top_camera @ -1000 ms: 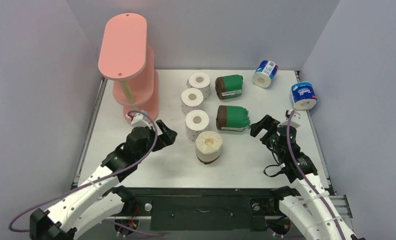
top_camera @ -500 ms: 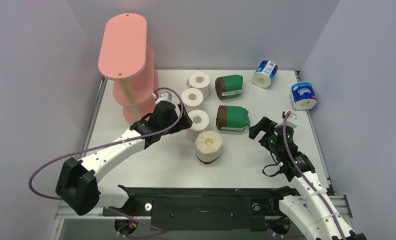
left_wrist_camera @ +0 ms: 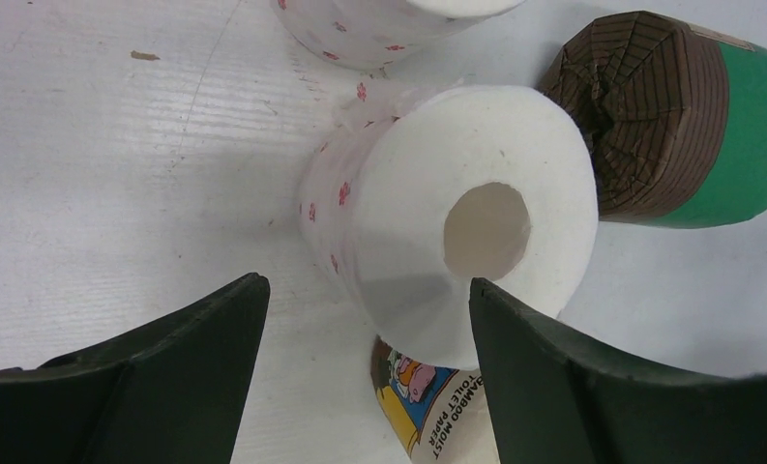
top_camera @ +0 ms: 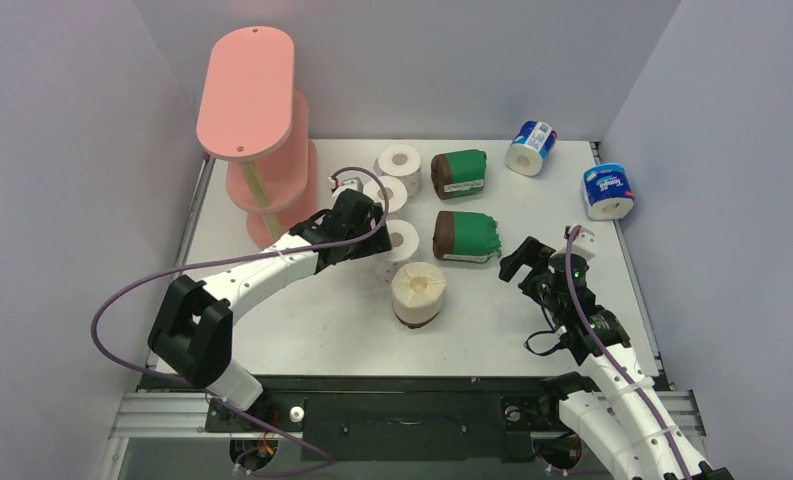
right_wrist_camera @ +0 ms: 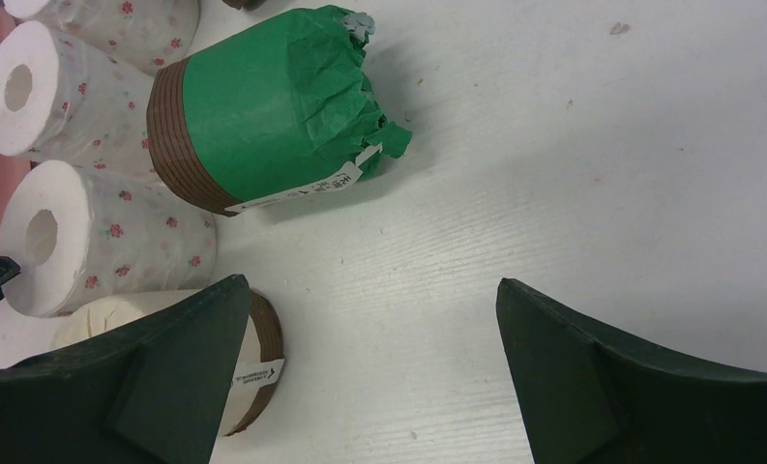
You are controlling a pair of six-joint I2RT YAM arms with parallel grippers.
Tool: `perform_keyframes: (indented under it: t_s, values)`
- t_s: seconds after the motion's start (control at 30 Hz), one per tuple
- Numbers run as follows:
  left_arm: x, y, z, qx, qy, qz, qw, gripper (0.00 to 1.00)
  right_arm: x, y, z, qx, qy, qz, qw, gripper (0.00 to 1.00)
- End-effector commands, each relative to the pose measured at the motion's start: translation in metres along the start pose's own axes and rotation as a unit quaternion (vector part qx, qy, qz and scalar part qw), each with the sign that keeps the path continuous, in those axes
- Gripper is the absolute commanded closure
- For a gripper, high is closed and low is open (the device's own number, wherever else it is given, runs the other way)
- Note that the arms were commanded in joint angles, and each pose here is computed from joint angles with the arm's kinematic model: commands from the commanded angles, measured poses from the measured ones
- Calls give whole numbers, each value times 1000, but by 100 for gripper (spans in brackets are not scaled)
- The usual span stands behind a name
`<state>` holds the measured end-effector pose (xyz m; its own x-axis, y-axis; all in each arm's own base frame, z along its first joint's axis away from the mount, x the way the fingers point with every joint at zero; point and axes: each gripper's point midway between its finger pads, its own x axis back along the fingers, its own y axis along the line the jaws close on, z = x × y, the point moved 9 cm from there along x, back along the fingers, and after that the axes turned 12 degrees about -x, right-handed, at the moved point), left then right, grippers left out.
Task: Place and organize the paper towels onto the shelf
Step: Pick up the paper towel from the center of the board.
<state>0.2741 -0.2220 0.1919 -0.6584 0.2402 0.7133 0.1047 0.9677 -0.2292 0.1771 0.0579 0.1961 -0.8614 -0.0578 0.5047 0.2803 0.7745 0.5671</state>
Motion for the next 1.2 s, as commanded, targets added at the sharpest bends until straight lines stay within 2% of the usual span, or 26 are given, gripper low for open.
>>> perform_keyframes:
  t_s: [0.0, 0.37, 0.83, 1.17]
  values:
    - [0, -9, -20, -11, -23, 3, 1000, 27, 0, -1, -1, 6, -12, 3, 1000, 6]
    - [-20, -12, -24, -27, -10, -26, 999, 28, 0, -1, -3, 7, -14, 7, 1000, 6]
    - [-28, -14, -20, -33, 0, -19, 999, 56, 2, -3, -3, 8, -17, 15, 1000, 6]
    - [-13, -18, -26, -32, -11, -3, 999, 75, 5, -2, -6, 7, -21, 16, 1000, 7]
